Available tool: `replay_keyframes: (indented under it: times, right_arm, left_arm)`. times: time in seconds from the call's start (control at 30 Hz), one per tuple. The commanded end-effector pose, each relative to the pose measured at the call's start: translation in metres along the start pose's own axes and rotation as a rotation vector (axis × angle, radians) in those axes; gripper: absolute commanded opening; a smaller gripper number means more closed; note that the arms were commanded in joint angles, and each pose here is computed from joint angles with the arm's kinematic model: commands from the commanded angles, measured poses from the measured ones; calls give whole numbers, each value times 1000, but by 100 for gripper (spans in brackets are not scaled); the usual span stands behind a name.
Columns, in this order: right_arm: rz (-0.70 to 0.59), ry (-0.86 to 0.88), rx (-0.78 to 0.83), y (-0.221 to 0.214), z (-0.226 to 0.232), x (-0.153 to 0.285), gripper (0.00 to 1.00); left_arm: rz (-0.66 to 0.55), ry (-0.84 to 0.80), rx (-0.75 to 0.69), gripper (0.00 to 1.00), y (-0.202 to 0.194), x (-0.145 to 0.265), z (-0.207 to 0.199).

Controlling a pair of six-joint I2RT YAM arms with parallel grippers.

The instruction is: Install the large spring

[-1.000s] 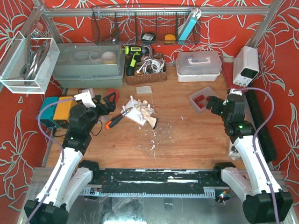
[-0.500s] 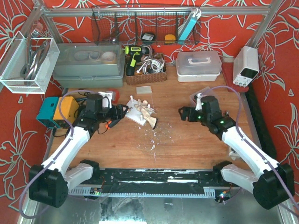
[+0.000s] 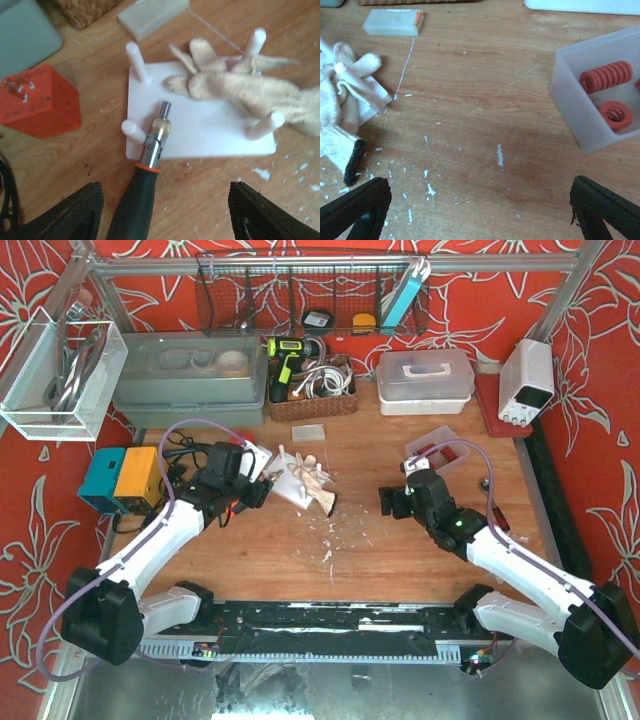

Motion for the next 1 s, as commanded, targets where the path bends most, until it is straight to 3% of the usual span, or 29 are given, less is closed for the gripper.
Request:
replay_keyframes:
  times: [0.0, 0.43, 0.97]
  right_arm:
    - [-78, -71, -17, 9, -8, 4, 98]
    - [-127, -21, -19, 10, -1, 10, 98]
    - [-176, -65, -35, 11, -11, 21, 99]
  left_arm:
    - [95, 47, -176, 70, -23, -8, 6]
    - [351, 122, -281, 63, -54, -42, 22]
    - [441, 92, -293, 63, -70, -73, 28]
Point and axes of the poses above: each gripper's point midway between its finger pads, its own x axis back along the fingers, its own z axis along the line the jaws close on, y = z × x, the point moved 5 cm from there along x, back along the fingers, and after that the axes turned 7 degrees about x, right-handed, at the moved point
